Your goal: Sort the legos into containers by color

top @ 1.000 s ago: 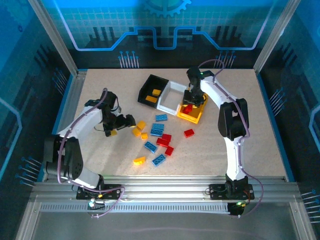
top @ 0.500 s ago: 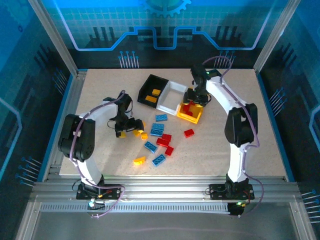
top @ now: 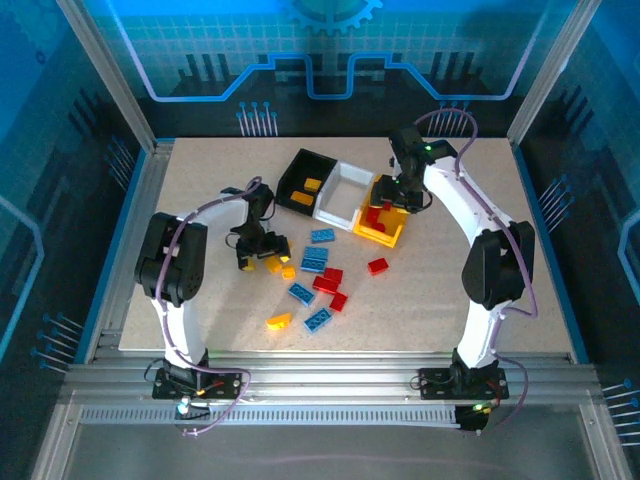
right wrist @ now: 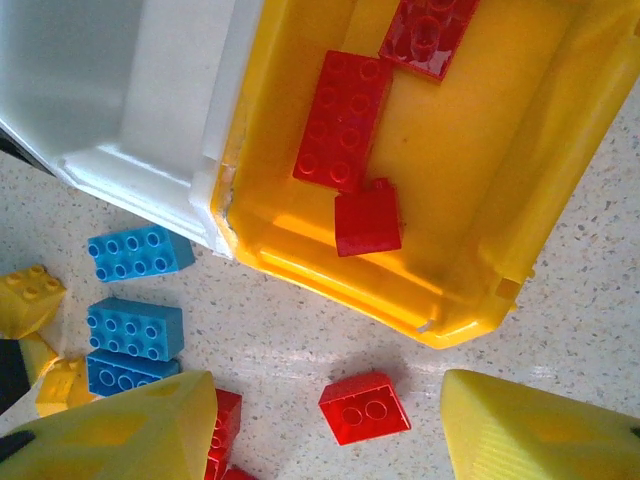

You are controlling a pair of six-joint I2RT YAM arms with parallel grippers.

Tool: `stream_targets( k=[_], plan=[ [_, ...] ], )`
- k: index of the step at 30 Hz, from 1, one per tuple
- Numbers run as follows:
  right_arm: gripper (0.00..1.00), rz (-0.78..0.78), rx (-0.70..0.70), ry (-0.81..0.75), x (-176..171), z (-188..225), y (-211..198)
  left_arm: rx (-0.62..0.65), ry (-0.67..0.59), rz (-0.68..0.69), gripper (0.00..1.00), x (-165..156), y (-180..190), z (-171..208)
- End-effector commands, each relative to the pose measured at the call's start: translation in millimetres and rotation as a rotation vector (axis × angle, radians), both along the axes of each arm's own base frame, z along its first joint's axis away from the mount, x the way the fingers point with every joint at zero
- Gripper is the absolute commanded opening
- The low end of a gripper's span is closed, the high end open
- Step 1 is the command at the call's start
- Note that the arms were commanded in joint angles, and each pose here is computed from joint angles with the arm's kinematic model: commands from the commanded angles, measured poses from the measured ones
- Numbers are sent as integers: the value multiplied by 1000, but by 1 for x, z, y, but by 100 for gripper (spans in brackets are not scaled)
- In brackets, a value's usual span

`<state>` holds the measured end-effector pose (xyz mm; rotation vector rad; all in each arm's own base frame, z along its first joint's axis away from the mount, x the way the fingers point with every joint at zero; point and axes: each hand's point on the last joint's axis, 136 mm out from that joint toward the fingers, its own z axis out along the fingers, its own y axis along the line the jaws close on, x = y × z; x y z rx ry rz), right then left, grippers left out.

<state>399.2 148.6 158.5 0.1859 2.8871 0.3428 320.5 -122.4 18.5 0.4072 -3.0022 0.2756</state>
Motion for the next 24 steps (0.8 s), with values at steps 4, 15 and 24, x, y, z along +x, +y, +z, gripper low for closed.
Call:
stream_targets(
  k=[4,15,24],
  plan=[
    [62,17,16,12,-10,0,5,48,34,-35,79,-10,-2,-7],
    [62,25,13,25,-14,-10,13,58,39,-42,62,-26,2,-8],
    [62,44,5,9,-21,-1,19,57,7,-53,44,-17,1,-4]
  ],
)
